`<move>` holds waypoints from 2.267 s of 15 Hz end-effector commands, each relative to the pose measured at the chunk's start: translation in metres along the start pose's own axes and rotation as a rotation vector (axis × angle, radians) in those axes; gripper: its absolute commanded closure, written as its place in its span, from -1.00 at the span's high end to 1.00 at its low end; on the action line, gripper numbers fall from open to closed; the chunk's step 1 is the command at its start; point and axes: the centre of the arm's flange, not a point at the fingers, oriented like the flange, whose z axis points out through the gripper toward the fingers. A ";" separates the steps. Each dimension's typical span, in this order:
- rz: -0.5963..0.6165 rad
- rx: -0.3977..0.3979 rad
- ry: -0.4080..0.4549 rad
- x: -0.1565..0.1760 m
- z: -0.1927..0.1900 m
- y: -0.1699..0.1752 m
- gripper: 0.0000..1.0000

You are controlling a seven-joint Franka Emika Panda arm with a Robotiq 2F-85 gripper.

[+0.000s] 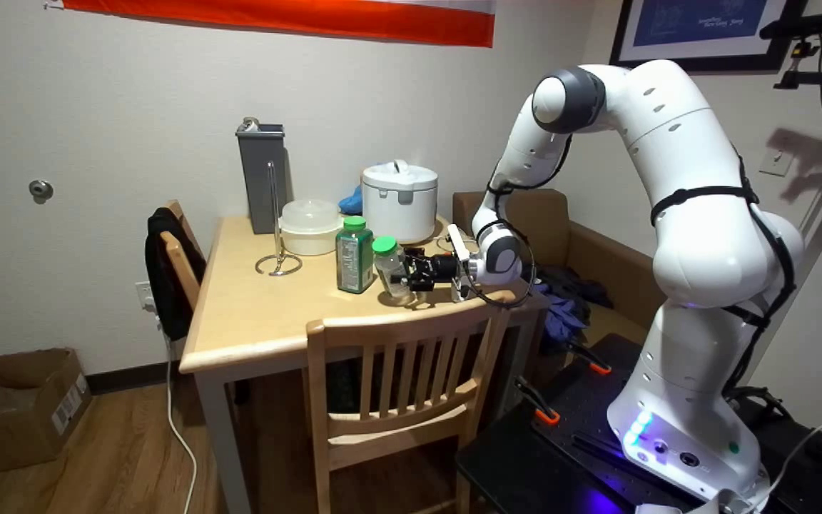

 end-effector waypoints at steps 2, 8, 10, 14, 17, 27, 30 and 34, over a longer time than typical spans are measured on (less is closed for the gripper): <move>0.018 0.024 -0.023 0.005 0.001 -0.003 0.17; 0.018 0.027 -0.014 0.003 -0.002 -0.005 0.47; 0.019 0.027 -0.011 0.003 -0.003 -0.006 0.53; 0.021 0.023 0.001 0.002 -0.004 -0.008 1.00; 0.023 0.022 0.008 0.002 -0.006 -0.010 1.00; 0.002 0.018 0.076 -0.013 -0.022 -0.017 1.00; -0.037 0.021 0.112 -0.032 -0.032 -0.026 1.00; -0.089 -0.019 0.162 -0.062 -0.037 -0.042 1.00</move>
